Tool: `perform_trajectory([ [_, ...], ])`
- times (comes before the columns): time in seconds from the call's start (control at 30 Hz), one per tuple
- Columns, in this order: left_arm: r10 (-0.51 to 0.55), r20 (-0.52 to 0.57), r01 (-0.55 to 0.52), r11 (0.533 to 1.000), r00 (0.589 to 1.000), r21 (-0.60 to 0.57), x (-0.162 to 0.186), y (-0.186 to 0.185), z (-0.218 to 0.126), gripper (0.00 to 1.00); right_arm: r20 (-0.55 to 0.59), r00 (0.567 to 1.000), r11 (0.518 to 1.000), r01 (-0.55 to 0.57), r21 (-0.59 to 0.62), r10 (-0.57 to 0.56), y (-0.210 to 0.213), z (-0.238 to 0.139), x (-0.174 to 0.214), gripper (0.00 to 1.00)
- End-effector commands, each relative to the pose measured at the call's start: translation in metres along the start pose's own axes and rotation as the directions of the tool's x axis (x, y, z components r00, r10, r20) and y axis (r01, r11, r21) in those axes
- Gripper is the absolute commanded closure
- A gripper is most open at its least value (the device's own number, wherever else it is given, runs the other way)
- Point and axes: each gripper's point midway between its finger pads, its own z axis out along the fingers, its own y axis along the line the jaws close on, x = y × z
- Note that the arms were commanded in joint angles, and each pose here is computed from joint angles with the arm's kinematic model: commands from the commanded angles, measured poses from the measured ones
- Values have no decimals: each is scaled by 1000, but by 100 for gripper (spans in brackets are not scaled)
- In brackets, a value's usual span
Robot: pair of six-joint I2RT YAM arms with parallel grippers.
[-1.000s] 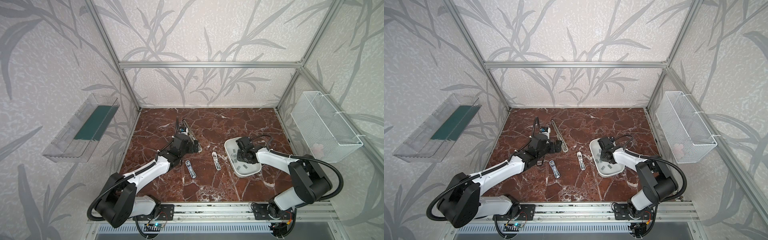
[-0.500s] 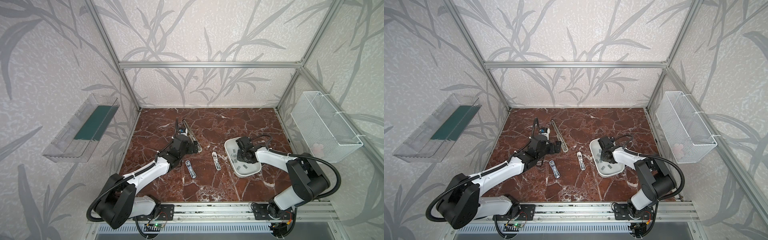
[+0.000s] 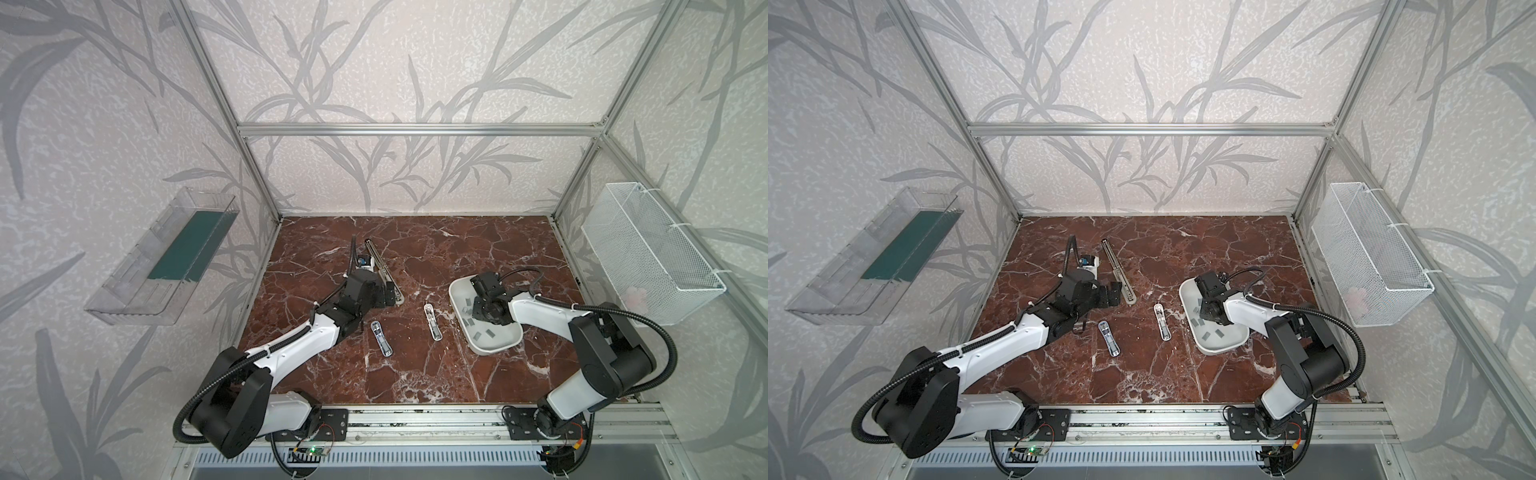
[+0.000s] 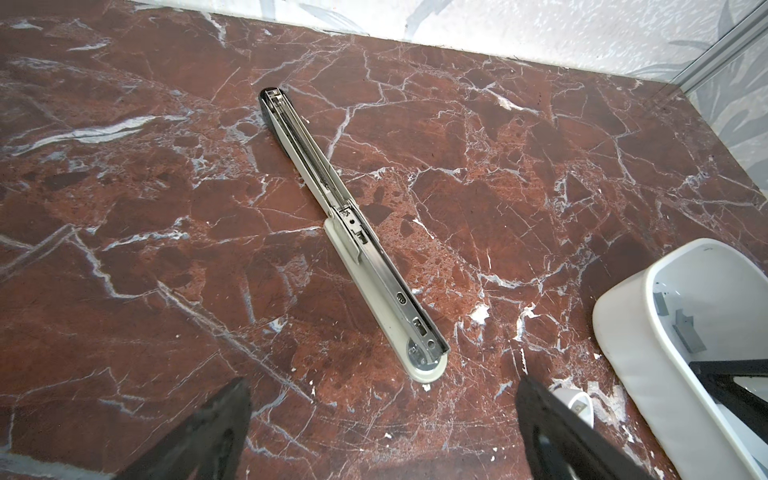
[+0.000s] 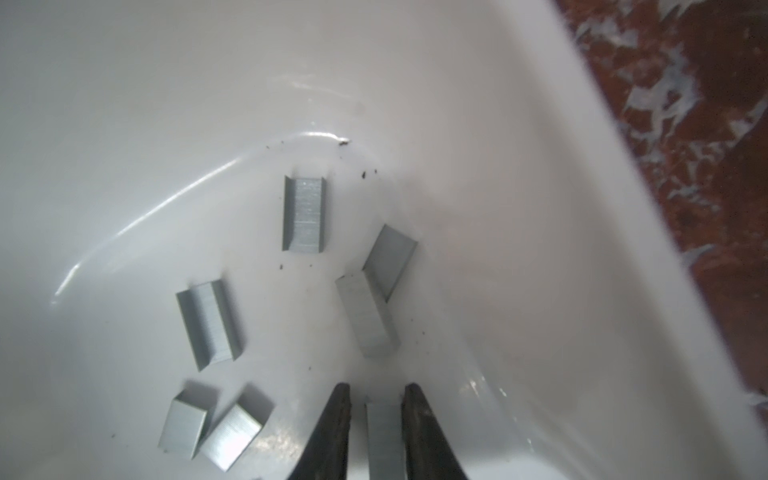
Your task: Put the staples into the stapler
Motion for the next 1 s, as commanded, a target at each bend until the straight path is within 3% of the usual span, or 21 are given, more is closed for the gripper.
perform_trajectory([
  [0.0,3,35,-3,1000,999,-7,-10,1,-3,1,-21,1000,999,16,39,-15,-8,4,4,77],
  [0.3,2,39,-1,1000,999,-7,-11,1,-5,1,-12,1000,999,13,36,-13,-9,0,3,86],
  [0.5,-83,40,82,996,996,32,-18,0,-7,1,22,1000,1000,-1,1,1,-6,-16,-7,89],
  [0.6,-149,23,149,988,989,-33,-18,15,-10,1,71,997,999,-14,-42,17,-1,-35,-18,89],
  [0.73,-343,97,354,922,934,-157,-25,48,-31,1,164,986,992,-23,-127,44,7,-71,-35,89],
  [0.87,-399,175,421,899,900,-119,-29,54,-55,1,298,954,971,44,-236,29,25,-115,-48,89],
  [0.97,-510,267,553,825,818,-119,-20,76,-81,1,403,915,947,128,-294,1,43,-152,-50,88],
])
